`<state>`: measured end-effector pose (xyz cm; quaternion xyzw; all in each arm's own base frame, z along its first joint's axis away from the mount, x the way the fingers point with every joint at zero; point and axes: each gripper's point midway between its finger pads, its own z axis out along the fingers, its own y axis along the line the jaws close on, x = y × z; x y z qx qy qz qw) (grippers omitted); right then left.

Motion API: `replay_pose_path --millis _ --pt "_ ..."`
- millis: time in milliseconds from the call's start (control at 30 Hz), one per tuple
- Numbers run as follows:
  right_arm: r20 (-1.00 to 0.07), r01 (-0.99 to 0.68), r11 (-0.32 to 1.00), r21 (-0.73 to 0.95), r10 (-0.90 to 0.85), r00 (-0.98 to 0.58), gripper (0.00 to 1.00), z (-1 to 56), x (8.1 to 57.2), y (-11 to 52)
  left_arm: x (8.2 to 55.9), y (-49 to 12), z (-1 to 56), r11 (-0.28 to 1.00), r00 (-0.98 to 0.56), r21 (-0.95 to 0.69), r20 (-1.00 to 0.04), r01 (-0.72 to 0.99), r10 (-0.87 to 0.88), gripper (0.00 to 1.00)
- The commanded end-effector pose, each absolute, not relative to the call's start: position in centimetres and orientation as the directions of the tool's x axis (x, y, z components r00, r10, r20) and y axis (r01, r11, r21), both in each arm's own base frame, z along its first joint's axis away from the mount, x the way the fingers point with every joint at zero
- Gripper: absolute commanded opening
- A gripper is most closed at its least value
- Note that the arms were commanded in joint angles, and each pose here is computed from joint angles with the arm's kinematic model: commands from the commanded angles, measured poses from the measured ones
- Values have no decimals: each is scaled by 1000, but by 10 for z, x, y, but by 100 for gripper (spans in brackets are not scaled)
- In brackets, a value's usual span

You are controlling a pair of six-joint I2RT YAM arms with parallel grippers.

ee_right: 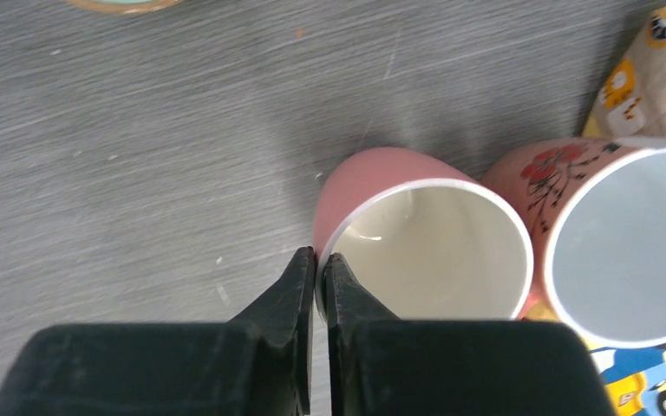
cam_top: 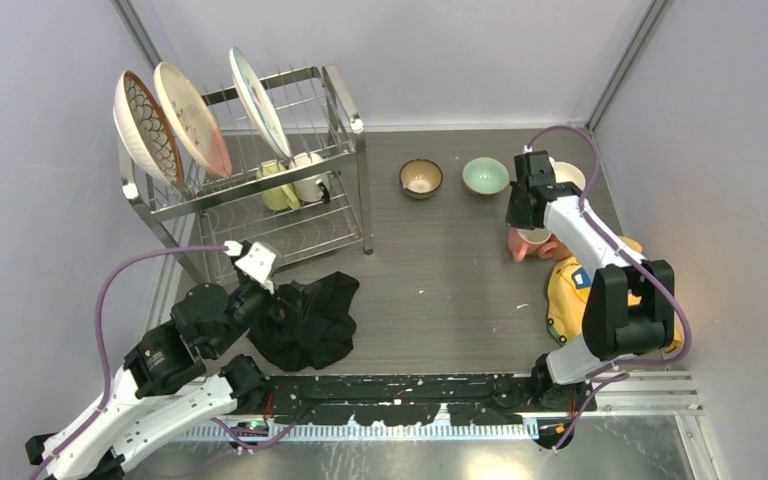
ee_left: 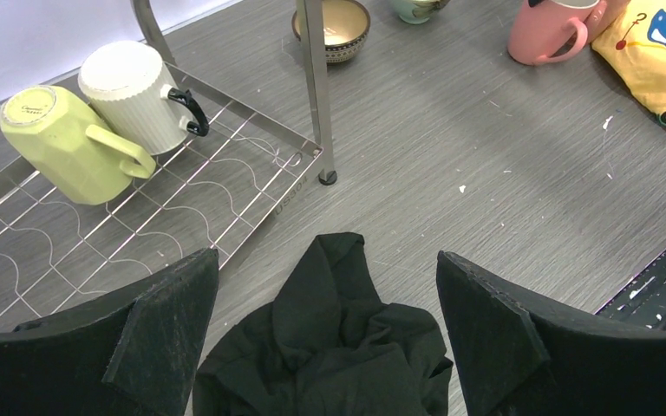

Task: Load the mixed dishes into the dish rack
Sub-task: Move the cup to the center of the board.

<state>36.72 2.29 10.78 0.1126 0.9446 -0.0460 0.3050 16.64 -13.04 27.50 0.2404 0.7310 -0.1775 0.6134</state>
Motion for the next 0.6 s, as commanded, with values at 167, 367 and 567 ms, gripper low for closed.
replay_pose_path --millis 167,367,567 --pt "-701 29 995 94 87 -707 2 177 346 96 170 -129 277 832 -124 45 -983 553 135 96" --pt "-708 -166 983 75 -65 -703 2 176 307 181 172 -127 277 838 -124 47 -983 543 136 95" --pt "-704 -313 945 91 -162 -691 2 171 271 258 173 -122 280 854 -120 40 -986 519 119 95"
